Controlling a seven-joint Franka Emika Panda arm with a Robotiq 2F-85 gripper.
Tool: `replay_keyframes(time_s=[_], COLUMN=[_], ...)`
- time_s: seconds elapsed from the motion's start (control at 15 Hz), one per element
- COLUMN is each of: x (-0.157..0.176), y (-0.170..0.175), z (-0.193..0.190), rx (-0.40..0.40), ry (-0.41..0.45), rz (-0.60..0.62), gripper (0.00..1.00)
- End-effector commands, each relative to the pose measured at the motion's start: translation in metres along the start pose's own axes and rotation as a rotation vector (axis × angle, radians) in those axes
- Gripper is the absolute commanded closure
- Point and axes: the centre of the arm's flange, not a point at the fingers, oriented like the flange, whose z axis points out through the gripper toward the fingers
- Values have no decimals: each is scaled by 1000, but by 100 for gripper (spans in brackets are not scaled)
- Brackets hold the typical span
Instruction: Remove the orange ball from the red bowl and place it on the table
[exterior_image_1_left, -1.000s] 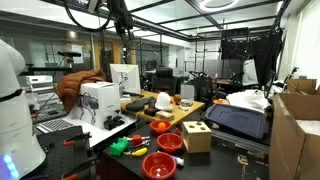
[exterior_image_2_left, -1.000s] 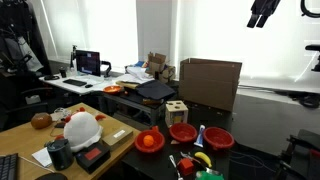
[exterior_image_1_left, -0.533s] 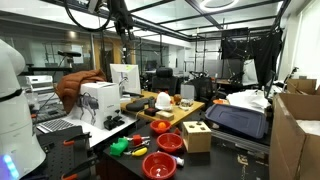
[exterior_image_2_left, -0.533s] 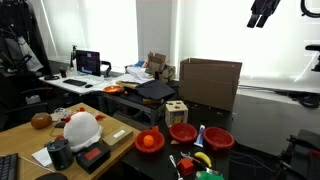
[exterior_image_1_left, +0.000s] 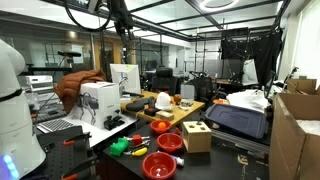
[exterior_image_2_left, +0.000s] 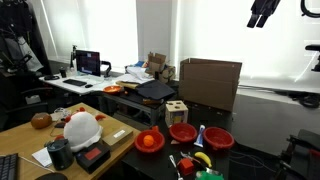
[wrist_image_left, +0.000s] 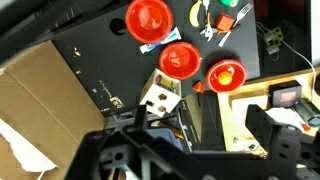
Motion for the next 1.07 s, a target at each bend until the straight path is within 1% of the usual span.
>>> replay_keyframes(time_s=[0.0,0.07,0.13,0.2,0.4,0.6,0.8,0.87,0.93,1.0], x=[0,16,24,37,71,108,127,133,138,141], y=[0,0,-2,-7,-32,-66,-102,-116,-129,-142], z=[0,9,15,25,59,104,143,156,167,185], rx=[0,-10,-14,-2,10,29,58,60,77,74], ry=[0,-12,-23,-41,-84,-126,-180,-186,-195,-208], rz=[0,-4,-7,-21,-76,-143,-188,-200,-218,-225], gripper=[0,0,0,0,0,0,0,0,0,0])
